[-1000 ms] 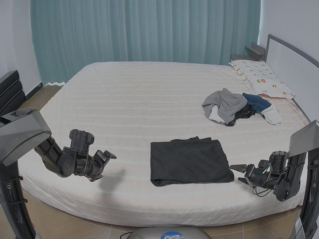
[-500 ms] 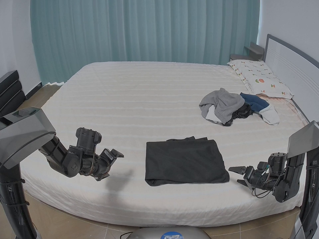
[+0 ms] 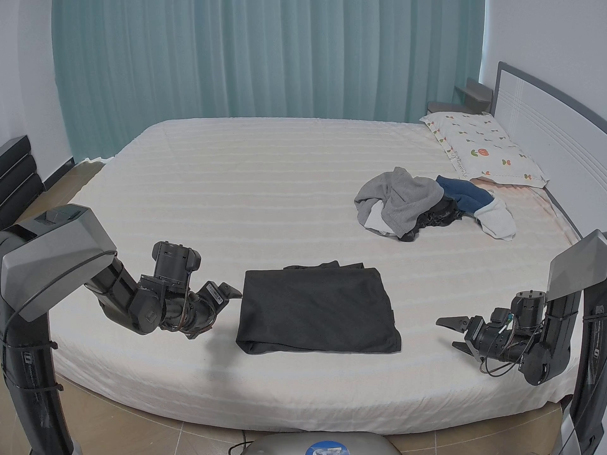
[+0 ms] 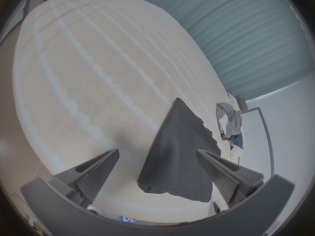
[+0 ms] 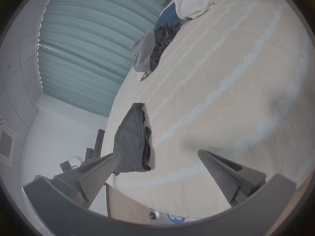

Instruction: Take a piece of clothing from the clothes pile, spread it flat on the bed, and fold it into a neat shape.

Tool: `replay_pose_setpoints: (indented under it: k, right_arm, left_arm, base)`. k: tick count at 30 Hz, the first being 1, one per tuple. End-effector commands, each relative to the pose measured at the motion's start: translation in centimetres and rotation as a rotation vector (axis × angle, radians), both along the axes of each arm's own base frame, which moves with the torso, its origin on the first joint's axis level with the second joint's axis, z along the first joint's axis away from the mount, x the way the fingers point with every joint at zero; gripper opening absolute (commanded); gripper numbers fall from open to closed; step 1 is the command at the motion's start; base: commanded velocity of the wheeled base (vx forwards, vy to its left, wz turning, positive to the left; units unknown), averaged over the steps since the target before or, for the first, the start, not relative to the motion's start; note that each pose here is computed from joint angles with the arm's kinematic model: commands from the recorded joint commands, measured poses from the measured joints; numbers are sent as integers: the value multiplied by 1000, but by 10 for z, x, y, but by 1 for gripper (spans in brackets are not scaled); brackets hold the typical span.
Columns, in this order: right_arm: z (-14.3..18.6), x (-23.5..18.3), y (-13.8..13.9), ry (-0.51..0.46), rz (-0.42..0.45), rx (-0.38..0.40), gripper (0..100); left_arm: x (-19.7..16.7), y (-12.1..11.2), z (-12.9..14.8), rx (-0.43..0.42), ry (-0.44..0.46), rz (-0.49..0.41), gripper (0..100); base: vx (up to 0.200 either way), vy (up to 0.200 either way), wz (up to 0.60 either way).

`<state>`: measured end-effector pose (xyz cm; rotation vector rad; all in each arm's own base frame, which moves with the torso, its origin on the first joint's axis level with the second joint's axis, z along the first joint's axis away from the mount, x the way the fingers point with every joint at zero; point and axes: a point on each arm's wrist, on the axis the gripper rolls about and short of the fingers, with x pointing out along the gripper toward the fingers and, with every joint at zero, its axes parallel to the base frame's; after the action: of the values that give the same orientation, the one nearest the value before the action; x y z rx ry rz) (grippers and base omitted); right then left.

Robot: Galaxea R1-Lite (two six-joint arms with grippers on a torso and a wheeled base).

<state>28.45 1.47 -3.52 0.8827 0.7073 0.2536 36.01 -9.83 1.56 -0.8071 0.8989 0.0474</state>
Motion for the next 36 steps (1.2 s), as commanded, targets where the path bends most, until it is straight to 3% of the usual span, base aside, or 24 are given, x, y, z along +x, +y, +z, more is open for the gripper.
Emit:
replay_pose_setpoints:
  k: [1,5,6,13,32,33,36]
  right_arm:
    - [-4,-2,0,-2,3,-3,100]
    - [-5,-2,0,1,2,-5,100]
    - [-5,-2,1,1,5,-6,100]
    - [-5,-2,0,0,4,-7,100]
    - [-6,-2,1,-2,9,-13,100]
    - [-6,-2,1,-2,9,-13,100]
    - [-6,-2,1,-1,9,-13,100]
  left_arm:
    - [4,-11,-23,86,5,-88,100]
    - [7,-12,-27,123,-11,-106,100]
    - [17,-19,-36,183,-62,-113,100]
    - [19,-34,-42,173,-93,-142,100]
    - [26,-44,-49,177,-106,-154,100]
    - [26,-44,-49,177,-106,-154,0]
    - [27,-44,-48,175,-108,-145,0]
  base:
    - [0,0,0]
    - [0,0,0]
    - [0,0,0]
    - [0,0,0]
    - [0,0,0]
    - [0,0,0]
    - [0,0,0]
